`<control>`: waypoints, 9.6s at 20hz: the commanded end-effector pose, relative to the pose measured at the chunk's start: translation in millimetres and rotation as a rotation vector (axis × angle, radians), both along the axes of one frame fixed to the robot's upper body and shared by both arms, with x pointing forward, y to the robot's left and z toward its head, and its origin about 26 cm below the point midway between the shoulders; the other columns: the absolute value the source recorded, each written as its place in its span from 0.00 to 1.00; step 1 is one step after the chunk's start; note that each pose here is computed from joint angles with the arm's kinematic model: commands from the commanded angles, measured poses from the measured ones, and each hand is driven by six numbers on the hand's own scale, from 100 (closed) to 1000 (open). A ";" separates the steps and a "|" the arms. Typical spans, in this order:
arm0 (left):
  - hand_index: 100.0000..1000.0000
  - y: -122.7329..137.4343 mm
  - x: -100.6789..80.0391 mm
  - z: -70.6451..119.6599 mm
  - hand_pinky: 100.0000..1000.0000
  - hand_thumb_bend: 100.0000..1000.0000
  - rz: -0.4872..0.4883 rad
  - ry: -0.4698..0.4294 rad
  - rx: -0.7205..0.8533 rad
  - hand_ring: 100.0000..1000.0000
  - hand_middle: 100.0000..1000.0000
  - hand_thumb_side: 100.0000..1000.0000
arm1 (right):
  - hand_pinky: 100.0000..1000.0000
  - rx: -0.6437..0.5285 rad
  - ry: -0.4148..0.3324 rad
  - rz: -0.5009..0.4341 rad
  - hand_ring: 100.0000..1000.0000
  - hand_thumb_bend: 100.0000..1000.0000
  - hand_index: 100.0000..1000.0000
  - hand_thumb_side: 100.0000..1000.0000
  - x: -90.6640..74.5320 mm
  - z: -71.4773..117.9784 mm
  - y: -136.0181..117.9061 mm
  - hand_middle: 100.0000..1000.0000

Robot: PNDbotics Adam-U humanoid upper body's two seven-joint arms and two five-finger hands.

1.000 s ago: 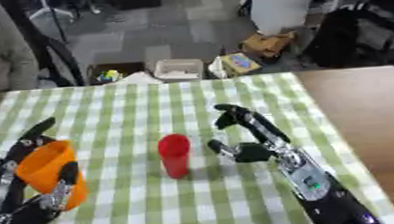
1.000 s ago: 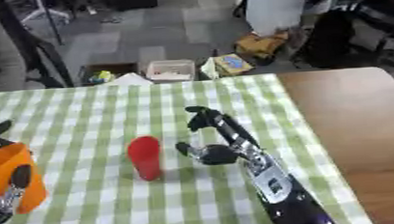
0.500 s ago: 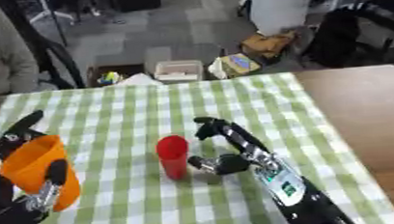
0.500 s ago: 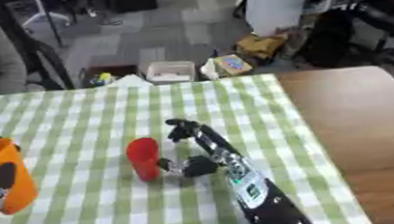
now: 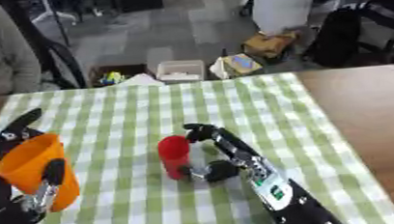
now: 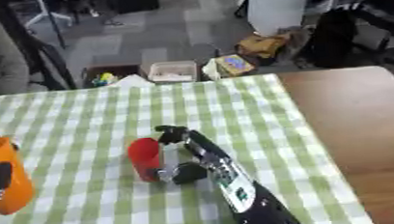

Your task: Pour the contents of one cup into another cup.

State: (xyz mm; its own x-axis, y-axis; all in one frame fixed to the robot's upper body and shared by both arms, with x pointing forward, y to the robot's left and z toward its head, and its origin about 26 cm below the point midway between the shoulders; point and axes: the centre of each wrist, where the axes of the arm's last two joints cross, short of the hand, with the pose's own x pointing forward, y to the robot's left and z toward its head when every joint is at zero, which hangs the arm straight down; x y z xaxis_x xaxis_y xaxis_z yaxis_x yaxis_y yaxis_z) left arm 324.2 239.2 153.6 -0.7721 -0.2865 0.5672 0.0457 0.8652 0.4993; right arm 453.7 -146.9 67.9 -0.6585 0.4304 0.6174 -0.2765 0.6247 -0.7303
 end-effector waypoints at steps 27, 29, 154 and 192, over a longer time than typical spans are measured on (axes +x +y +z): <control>0.93 -14.7 -4.0 21.0 0.00 0.00 -0.093 -0.045 0.017 0.24 0.47 0.45 | 0.72 -0.007 -0.001 -0.013 0.58 0.36 0.83 0.37 -4.7 -13.4 40.6 0.46; 0.93 -15.6 -4.2 21.8 0.00 0.00 -0.098 -0.046 0.017 0.24 0.47 0.45 | 0.70 0.005 -0.006 -0.021 0.53 0.29 0.79 0.34 -5.3 -13.5 43.2 0.40; 0.70 -24.1 29.2 95.9 0.00 0.18 -0.091 -0.499 1.090 0.12 0.28 0.00 | 0.33 0.032 0.234 0.647 0.15 0.00 0.41 0.00 -66.2 6.3 118.2 0.04; 0.68 -27.9 22.5 88.9 0.00 0.35 -0.114 -0.519 1.398 0.10 0.26 0.03 | 0.32 0.028 0.269 0.608 0.15 0.00 0.41 0.00 -63.4 -5.0 103.8 0.03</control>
State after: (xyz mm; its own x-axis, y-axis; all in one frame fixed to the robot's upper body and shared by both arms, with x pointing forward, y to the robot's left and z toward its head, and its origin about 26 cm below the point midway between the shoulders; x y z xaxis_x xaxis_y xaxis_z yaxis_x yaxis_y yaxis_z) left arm 348.7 206.5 231.0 -0.8700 -0.2805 -0.4055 -0.3297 -0.2807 0.9014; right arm 388.0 -43.5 56.0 -0.5852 0.0175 0.8107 -0.7665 0.3143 -0.5601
